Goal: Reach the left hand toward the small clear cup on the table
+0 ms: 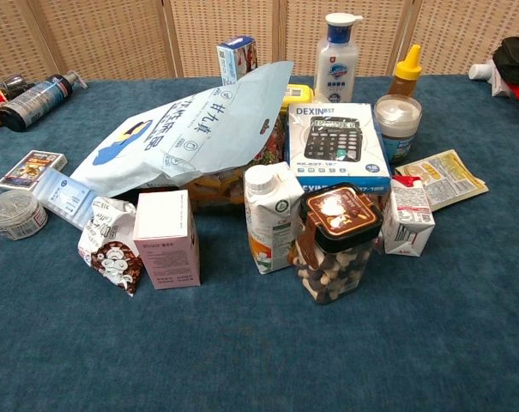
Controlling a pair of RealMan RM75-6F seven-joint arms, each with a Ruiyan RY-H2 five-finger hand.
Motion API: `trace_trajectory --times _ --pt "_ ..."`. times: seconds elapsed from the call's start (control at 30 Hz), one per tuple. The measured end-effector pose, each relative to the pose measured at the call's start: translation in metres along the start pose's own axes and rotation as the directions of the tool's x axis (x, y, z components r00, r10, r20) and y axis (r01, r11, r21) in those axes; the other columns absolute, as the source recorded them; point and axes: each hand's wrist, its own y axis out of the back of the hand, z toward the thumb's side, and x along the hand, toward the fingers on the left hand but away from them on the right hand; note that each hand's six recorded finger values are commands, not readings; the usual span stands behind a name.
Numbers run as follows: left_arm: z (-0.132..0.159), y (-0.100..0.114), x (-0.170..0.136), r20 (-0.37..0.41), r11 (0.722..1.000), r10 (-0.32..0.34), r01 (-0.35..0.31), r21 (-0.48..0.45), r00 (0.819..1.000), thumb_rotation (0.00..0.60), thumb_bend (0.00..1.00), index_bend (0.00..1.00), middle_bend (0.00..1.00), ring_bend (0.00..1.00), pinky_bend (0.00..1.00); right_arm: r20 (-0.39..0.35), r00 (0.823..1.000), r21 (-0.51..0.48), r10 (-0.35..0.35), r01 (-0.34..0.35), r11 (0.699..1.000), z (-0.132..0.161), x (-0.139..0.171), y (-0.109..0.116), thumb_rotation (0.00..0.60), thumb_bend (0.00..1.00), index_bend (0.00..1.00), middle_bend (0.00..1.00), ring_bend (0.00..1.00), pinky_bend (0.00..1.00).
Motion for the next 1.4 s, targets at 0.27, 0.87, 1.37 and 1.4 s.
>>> trace_trajectory --times 0.27,0.87,1.37,1.4 --pt "0.002 -0.013 0.003 0.013 0.999 -0.047 0.047 0.012 0.999 0.600 0.00 0.00 0.00 0.00 0.00 0.002 1.000 -0.009 0.006 -0.006 1.000 -0.001 0.001 0.001 0.591 0.00 0.00 0.00 0.00 0.00" --pt "-0.002 -0.108 0.020 0.227 0.888 -0.412 0.333 0.318 0.882 0.600 0.00 0.00 0.00 0.00 0.00 0.024 1.000 -0.021 0.003 -0.003 1.000 -0.004 0.001 0.002 0.590 0.00 0.00 0.00 0.00 0.00" --pt "0.013 -0.144 0.047 0.200 0.868 -0.440 0.358 0.343 0.875 0.600 0.00 0.00 0.00 0.00 0.00 0.028 0.999 -0.033 -0.019 0.020 0.999 -0.007 0.002 0.009 0.591 0.00 0.00 0.00 0.00 0.00" --pt "0.015 -0.146 0.048 0.200 0.868 -0.439 0.357 0.344 0.876 0.600 0.00 0.00 0.00 0.00 0.00 0.028 0.999 -0.036 -0.020 0.021 0.999 -0.008 0.002 0.009 0.590 0.00 0.00 0.00 0.00 0.00"
